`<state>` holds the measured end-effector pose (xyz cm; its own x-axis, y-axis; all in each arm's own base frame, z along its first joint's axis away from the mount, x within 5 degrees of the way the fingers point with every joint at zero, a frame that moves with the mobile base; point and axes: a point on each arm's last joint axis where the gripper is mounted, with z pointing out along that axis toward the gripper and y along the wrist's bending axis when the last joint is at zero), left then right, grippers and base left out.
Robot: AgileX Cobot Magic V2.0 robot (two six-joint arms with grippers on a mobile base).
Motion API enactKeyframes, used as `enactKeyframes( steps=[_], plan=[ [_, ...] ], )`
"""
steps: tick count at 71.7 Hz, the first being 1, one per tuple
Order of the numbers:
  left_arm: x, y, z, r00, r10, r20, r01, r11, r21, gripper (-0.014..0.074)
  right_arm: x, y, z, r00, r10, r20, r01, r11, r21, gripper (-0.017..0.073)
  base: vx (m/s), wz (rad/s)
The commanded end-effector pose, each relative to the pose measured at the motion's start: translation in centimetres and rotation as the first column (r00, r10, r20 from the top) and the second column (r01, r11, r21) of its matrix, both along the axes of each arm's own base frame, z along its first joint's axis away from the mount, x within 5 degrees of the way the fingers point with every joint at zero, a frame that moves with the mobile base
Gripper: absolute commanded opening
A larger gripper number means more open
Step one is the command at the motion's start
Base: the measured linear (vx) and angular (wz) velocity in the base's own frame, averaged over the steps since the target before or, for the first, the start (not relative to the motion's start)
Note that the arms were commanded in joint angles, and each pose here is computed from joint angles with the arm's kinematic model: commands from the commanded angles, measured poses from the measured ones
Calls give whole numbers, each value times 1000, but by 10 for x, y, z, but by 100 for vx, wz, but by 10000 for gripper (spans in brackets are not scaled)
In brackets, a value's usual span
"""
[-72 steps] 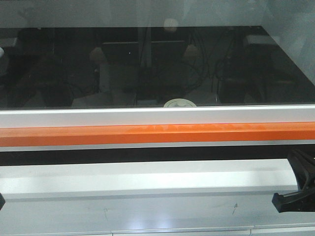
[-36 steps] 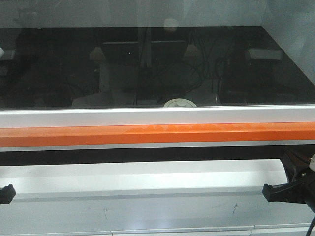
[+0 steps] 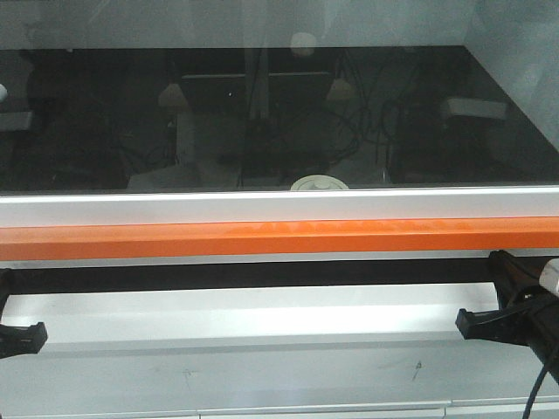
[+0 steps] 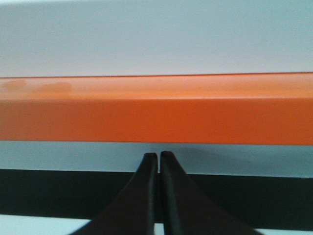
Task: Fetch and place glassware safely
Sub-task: 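Hook both grippers under the orange sash handle and lift it upward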
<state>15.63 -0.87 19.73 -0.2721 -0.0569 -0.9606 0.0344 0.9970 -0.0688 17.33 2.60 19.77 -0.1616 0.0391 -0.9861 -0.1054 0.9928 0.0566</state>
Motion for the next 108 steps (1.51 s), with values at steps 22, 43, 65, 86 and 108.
enactKeyframes(
  steps=[22,43,65,86,108],
  plan=[
    [16,-2,14,985,-5,171,6,1000,-10,-7,13,3,12,986,0,166,-5,1000,31,-1,0,0],
    [18,-2,21,965,-3,261,7,1000,-14,-7,14,6,16,972,34,231,-38,999,13,-1,0,0],
    [18,-2,27,947,-3,320,8,1000,-17,-7,14,6,18,967,34,251,-39,999,15,-1,0,0],
    [18,-3,31,931,-9,365,15,1000,-13,-7,14,6,19,963,32,269,-39,999,21,-1,0,0],
    [14,-3,38,910,-8,415,16,1000,-16,-7,17,7,26,950,30,312,-39,999,22,-1,0,0]
  ],
)
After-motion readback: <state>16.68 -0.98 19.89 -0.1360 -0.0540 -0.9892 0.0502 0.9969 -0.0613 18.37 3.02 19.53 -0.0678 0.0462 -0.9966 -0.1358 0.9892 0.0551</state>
